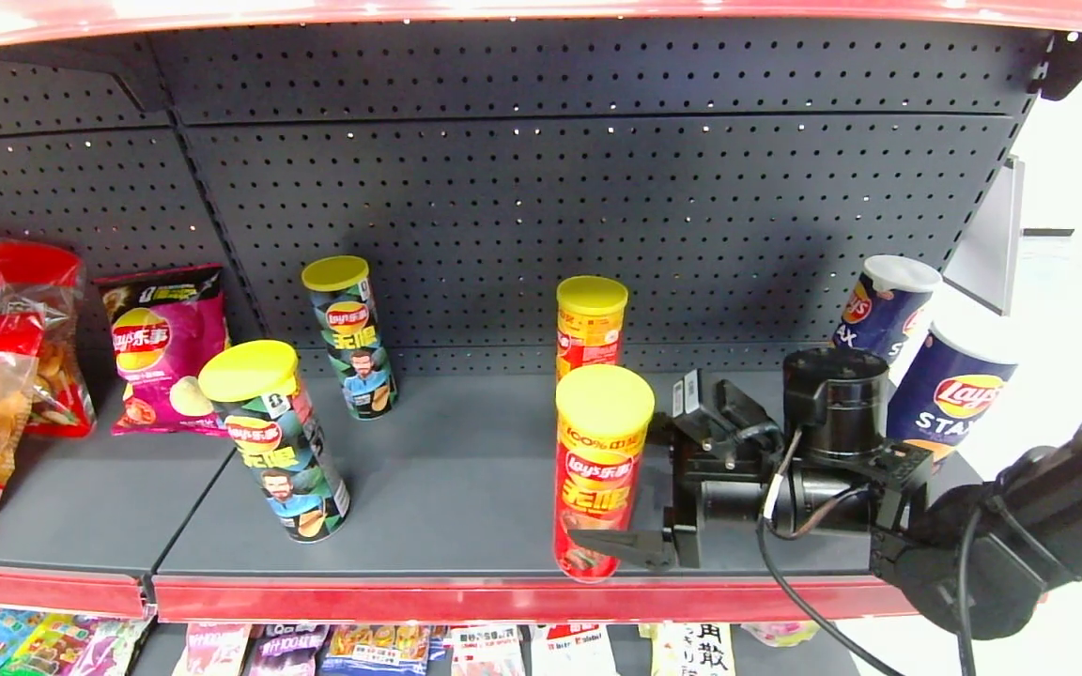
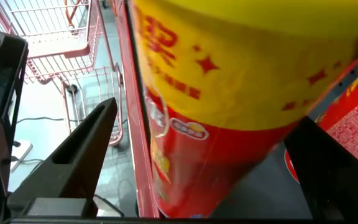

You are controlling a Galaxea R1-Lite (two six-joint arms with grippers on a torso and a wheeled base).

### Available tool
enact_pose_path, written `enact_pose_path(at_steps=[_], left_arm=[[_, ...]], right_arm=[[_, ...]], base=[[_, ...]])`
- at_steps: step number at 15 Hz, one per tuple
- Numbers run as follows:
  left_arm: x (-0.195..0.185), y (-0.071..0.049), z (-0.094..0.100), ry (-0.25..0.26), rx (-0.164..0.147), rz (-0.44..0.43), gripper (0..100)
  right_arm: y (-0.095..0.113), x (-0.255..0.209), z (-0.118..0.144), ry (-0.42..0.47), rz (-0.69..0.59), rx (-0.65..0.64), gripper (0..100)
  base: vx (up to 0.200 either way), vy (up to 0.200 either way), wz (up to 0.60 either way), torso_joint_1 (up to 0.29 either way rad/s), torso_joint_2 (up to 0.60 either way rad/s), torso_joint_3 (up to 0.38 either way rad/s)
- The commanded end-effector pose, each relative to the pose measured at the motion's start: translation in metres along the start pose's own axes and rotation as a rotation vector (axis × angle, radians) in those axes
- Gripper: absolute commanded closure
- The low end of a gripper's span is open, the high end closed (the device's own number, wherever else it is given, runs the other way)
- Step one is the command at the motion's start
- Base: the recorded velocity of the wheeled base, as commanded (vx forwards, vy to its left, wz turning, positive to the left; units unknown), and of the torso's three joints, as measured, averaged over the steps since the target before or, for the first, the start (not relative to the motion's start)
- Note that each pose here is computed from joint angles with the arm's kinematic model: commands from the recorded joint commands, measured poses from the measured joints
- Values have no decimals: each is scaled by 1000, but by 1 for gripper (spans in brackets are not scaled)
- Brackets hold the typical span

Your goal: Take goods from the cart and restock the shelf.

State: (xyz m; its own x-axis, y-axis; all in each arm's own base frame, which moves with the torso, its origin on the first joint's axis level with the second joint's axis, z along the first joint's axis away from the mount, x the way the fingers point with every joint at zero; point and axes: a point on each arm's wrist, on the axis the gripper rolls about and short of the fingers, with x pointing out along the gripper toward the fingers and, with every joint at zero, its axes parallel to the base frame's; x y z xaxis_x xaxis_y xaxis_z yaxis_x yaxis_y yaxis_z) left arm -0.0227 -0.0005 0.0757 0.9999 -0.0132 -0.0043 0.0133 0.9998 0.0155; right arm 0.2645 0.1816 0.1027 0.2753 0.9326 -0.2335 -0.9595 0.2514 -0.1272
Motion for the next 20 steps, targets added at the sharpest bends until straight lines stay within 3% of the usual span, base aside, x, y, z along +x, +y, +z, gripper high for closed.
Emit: enact_pose_path(at_steps=[1,6,14,20], left_arm=[[0,0,0,0,0,1,0],[0,0,0,0,0,1,0],[0,0,0,0,0,1,0],[0,0,0,0,0,1,0]], right_arm=[[5,-9,-4,20,-4,19,0],[3,-23,-7,30,-37,33,0],[21,-59,-12,95,-75,104,0],[43,-96,-8,198,-248,185,0]], base=[[0,0,0,0,0,0],[0,0,0,0,0,0],[0,0,0,0,0,0],[0,0,0,0,0,0]])
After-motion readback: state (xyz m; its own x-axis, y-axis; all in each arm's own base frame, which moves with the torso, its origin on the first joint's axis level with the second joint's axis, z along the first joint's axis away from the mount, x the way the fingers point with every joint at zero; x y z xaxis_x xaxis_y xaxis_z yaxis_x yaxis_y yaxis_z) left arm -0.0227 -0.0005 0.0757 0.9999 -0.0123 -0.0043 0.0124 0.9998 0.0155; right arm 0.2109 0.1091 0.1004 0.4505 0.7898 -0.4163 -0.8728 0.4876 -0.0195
